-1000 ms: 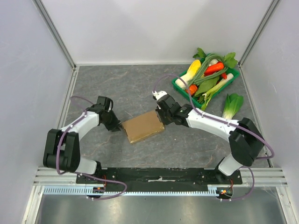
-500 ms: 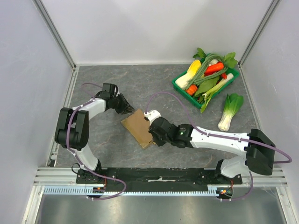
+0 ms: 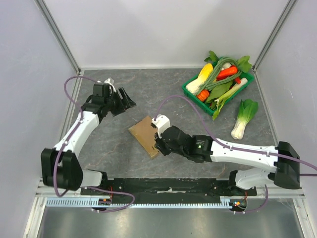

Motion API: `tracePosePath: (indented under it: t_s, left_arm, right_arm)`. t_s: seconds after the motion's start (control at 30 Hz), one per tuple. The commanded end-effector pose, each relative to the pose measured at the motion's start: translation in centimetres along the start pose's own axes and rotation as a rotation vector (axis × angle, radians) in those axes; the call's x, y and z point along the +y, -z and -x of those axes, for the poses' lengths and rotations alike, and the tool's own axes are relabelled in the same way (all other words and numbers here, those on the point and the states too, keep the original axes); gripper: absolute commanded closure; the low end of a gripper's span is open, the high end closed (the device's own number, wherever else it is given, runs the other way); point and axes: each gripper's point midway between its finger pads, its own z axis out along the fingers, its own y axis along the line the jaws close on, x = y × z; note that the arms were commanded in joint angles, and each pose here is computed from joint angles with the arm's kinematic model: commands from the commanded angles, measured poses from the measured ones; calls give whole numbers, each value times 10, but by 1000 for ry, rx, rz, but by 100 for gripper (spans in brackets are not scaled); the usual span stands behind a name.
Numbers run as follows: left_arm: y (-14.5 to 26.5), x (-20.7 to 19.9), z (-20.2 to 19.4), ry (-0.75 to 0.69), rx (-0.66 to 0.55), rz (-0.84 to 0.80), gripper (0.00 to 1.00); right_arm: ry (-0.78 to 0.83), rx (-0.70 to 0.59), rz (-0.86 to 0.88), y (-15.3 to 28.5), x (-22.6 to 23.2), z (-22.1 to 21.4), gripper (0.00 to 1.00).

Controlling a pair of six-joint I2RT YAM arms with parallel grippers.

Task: Unpack the express box

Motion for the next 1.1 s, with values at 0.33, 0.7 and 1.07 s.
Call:
tracePosePath:
  t_s: [0.33, 0.7, 1.07]
  left_arm:
    - [2, 42, -105, 14, 266, -26, 35]
    - [-9, 64, -127, 31, 327, 36, 44]
    - [-11, 77, -136, 47, 354, 98, 47]
  right_arm:
    - [31, -270, 10, -70, 22, 48, 100]
    - [67, -211, -53, -97, 15, 31, 100]
    - [64, -188, -51, -101, 17, 28, 100]
